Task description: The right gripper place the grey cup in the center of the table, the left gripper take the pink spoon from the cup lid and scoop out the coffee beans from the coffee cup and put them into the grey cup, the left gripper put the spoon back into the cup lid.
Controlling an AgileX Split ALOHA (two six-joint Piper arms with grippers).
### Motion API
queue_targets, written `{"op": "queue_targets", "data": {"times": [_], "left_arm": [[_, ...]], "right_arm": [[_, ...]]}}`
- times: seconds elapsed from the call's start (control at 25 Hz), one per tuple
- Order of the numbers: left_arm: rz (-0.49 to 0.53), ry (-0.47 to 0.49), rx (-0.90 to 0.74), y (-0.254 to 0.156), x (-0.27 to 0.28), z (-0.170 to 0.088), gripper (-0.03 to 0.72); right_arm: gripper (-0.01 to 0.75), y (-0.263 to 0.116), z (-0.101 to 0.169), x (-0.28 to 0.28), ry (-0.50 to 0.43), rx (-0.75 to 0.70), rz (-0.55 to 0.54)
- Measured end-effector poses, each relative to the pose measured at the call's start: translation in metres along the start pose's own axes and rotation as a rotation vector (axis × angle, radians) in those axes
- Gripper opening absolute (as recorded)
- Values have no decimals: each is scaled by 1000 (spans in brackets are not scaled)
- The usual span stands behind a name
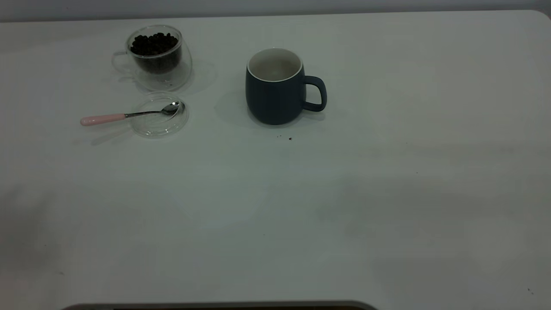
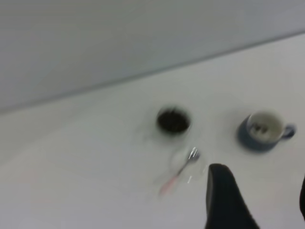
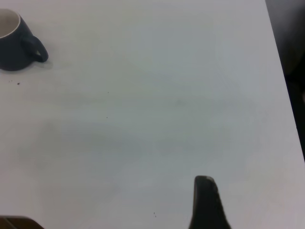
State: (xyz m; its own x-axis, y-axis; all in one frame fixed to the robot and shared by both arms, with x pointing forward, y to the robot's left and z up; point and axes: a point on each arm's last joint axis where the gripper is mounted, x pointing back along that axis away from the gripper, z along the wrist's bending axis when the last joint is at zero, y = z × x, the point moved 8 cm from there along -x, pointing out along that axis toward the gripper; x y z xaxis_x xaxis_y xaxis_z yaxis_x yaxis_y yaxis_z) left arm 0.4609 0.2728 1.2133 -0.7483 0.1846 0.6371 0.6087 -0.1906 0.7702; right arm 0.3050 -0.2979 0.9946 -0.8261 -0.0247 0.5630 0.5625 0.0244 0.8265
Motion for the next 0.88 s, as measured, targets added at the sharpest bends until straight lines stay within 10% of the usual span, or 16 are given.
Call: {"op": "queue_targets", "data": {"times": [0.36,0.88], "left_arm": [[146,35,67,-159,0,-24,437],[370,49,93,-288,-47,-31,437]], "right_arm": [[529,0,0,0,0,0,0],[529,0,0,0,0,0,0]]}}
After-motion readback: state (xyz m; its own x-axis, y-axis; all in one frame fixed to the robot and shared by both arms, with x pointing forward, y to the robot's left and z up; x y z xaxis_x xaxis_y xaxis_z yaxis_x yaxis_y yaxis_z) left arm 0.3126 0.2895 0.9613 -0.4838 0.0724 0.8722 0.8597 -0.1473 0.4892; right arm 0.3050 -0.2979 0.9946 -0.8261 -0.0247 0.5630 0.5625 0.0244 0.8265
